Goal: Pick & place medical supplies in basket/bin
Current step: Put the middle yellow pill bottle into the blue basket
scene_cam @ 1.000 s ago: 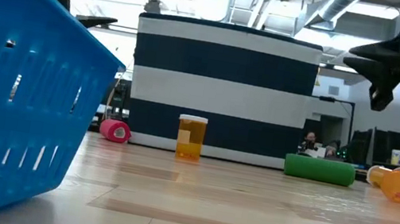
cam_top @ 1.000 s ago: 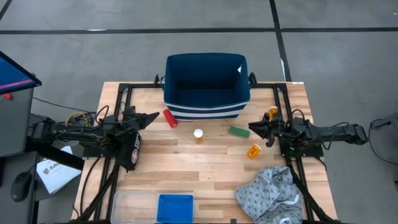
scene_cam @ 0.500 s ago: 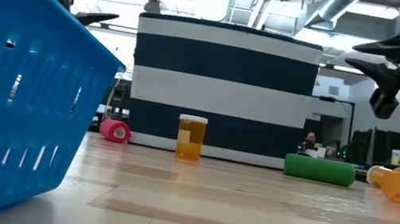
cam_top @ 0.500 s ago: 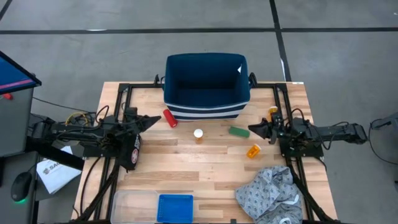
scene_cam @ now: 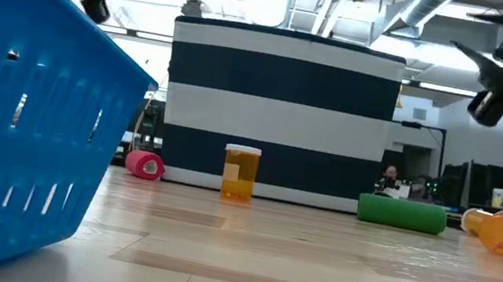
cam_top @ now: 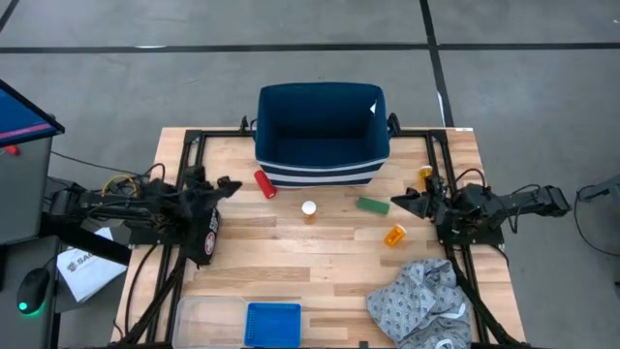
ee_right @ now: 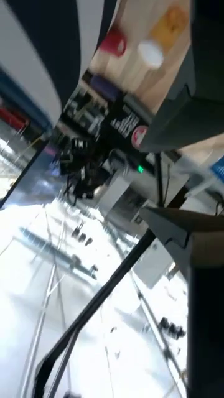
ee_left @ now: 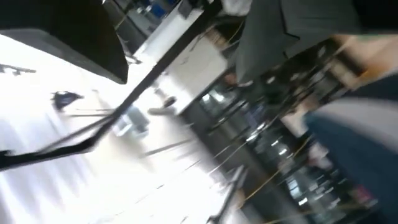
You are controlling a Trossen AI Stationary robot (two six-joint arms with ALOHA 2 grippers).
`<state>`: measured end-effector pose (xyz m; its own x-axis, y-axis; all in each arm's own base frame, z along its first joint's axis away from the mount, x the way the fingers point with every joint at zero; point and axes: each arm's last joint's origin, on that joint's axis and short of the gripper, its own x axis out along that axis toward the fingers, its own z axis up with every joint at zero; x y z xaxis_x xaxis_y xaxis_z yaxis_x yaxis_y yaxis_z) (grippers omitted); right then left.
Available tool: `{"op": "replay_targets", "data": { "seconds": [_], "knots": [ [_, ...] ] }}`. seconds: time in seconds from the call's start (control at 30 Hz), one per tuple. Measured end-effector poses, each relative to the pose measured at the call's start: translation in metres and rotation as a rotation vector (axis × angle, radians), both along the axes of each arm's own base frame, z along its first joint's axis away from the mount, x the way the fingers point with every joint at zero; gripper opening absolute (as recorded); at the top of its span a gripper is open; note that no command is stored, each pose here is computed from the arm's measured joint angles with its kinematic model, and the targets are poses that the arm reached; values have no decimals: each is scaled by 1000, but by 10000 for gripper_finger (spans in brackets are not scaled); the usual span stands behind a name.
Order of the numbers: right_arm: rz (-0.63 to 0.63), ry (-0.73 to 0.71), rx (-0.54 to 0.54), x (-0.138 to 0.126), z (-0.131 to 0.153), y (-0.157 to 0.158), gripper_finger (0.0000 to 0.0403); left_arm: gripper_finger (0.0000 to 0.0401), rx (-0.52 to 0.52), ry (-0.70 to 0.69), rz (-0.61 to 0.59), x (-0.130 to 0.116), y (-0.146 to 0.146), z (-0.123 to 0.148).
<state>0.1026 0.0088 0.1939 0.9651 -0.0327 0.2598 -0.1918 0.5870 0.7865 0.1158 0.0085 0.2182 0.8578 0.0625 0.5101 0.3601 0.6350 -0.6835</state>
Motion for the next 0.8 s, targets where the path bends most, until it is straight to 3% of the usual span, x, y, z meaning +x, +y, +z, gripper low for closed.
{"op": "replay_targets", "data": {
  "seconds": [0.2,0.4,0.57,0.8],
  "knots": [
    [8,-148,34,-5,14,2,206,352,47,-125,31,-7,0,10],
    [-13,-252,-26,-10,23,2,227,376,53,-154,31,-9,-1,12],
    [3,-243,1,-9,22,3,229,390,53,-188,30,-10,-1,19],
    [58,-140,95,0,21,6,229,399,80,-239,11,-3,-1,60]
  ]
}}
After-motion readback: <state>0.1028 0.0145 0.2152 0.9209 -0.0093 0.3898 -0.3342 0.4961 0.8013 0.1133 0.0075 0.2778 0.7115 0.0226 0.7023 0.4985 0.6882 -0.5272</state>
